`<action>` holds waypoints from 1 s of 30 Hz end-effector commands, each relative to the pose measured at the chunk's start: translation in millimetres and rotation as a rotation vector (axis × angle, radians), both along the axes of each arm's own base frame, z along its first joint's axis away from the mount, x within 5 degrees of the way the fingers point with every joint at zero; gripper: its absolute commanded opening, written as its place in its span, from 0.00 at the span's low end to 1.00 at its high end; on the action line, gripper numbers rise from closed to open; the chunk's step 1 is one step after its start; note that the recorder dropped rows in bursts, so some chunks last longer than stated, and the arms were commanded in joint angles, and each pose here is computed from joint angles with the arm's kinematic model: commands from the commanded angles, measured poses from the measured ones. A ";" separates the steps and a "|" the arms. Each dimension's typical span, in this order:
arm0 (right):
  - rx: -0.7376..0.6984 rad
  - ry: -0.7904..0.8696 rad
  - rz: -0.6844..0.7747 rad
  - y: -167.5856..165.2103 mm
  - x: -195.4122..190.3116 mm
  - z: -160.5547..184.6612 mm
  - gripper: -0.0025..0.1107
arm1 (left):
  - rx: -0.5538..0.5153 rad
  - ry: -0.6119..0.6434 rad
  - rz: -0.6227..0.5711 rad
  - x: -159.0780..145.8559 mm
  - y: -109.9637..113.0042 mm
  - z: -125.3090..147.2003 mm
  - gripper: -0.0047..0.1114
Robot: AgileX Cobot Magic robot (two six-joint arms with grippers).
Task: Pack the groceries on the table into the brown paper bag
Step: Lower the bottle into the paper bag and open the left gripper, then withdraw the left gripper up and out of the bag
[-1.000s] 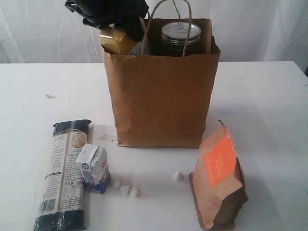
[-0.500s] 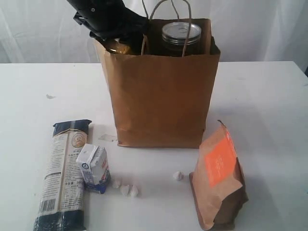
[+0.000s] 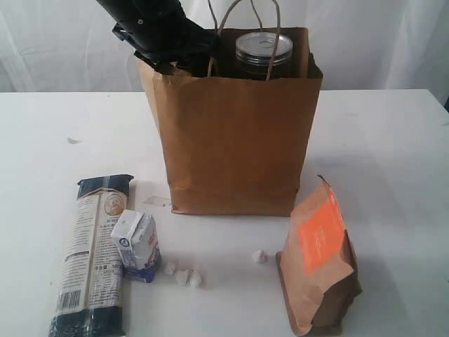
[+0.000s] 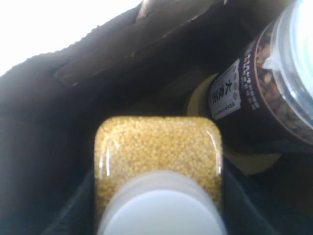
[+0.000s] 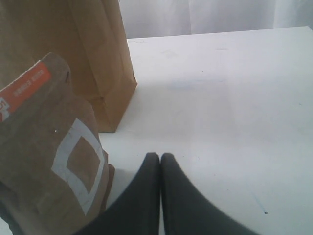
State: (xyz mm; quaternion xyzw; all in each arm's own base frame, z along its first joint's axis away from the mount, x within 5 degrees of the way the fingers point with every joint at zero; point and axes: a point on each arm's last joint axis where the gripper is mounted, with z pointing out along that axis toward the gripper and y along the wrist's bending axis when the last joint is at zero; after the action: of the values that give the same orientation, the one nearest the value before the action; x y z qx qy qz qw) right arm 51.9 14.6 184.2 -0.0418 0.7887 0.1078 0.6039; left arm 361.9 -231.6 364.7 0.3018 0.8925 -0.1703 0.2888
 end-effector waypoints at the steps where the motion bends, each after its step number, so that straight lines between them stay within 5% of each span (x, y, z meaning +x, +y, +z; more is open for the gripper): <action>1: -0.001 -0.002 -0.007 -0.5 0.0 -1.3 0.02 | -0.040 -0.032 -0.024 -7.3 -1.2 15.9 0.25; 4: -0.001 -0.002 -0.007 -0.5 0.0 -1.3 0.02 | -0.029 -0.033 -0.042 -8.0 -1.1 15.4 0.46; 8: -0.001 -0.002 -0.007 -0.5 0.0 -1.3 0.02 | -0.034 -0.030 -0.045 -8.3 -1.6 15.6 0.59; 22: -0.001 -0.002 -0.007 -0.5 0.0 -1.3 0.02 | -0.071 -0.012 -0.052 -10.6 -4.0 17.4 0.64; 30: -0.001 -0.002 -0.007 -0.5 0.0 -1.3 0.02 | -0.092 -0.029 -0.069 -30.1 5.6 43.2 0.64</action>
State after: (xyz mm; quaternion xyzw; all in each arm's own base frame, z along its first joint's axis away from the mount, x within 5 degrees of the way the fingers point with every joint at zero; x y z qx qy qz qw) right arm 51.9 14.6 184.2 -0.0418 0.7887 0.1078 0.6039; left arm 343.3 -228.1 393.6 0.3166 0.8746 -0.2052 0.3045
